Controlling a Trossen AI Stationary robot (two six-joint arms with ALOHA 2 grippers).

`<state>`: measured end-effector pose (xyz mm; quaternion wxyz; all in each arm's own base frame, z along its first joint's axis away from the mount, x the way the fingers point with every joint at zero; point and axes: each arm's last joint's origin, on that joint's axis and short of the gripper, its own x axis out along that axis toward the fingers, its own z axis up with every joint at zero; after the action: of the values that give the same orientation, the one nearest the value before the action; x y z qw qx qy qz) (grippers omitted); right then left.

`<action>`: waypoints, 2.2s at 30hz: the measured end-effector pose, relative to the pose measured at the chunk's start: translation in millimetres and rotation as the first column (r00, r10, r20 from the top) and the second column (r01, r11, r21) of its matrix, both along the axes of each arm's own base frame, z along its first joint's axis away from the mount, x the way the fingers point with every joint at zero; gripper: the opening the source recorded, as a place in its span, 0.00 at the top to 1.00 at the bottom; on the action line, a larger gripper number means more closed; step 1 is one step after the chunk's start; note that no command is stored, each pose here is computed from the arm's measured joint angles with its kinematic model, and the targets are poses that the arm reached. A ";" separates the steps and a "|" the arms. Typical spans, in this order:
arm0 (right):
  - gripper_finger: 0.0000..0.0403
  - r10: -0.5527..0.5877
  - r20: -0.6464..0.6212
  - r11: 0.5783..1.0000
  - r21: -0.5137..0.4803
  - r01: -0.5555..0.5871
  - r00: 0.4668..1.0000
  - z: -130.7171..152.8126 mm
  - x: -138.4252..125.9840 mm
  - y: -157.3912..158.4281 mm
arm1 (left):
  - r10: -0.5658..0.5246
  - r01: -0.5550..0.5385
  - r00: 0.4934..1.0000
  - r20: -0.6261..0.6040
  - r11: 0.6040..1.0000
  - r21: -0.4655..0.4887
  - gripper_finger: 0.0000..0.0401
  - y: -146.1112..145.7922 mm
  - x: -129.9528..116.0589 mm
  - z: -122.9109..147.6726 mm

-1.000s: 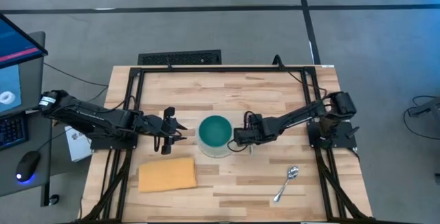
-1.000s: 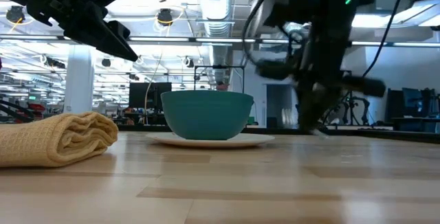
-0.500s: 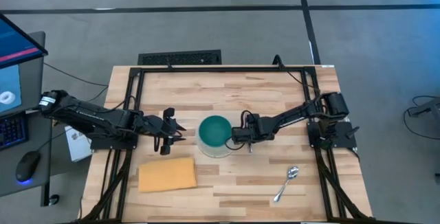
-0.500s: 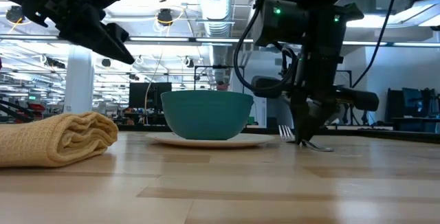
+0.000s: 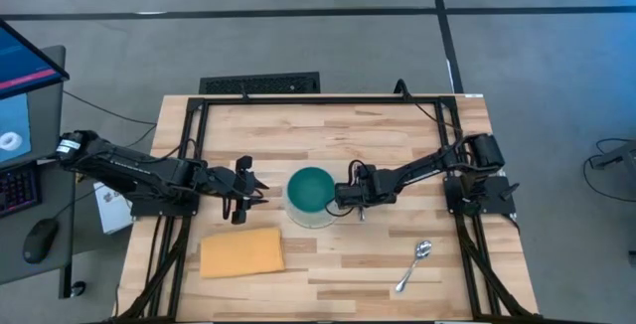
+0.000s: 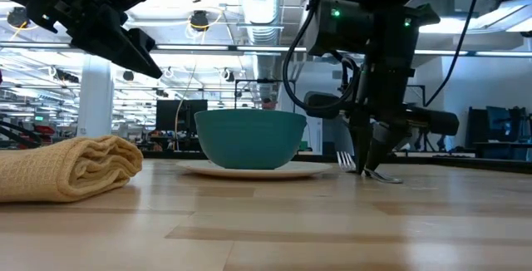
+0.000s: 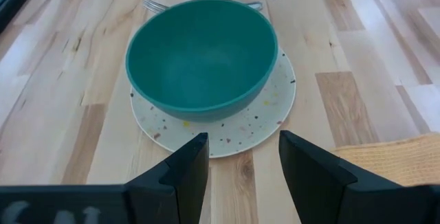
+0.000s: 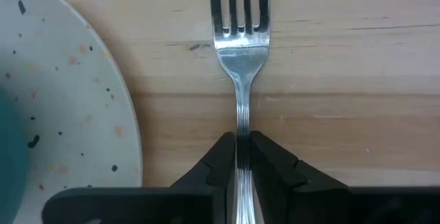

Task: Set table place
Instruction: Move the fork from bottom to the right of the plate on the table, then put the spoon into the bowl

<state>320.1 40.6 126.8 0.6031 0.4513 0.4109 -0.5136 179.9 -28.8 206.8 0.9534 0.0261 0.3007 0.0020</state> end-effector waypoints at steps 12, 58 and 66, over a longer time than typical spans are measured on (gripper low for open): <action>0.82 0.008 -0.005 1.000 0.006 -0.008 1.000 -0.5 -0.1 0.2 | 0.007 -0.007 1.000 -0.002 1.000 -0.010 0.58 0.0 -0.1 -0.2; 0.56 0.115 -0.154 0.990 -0.068 -0.127 0.981 140.6 -18.0 113.9 | 0.029 -0.029 1.000 -0.003 0.999 -0.041 0.58 0.1 -0.1 -0.3; 0.55 -0.067 -0.100 0.995 0.071 0.074 0.993 145.8 -60.7 182.3 | 0.029 -0.029 1.000 0.009 0.999 -0.043 0.58 -0.1 0.5 0.6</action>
<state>259.4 222.9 272.6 0.5465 0.4623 0.4423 -0.5403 180.4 -28.9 207.5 0.9550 0.0012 0.2966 0.0094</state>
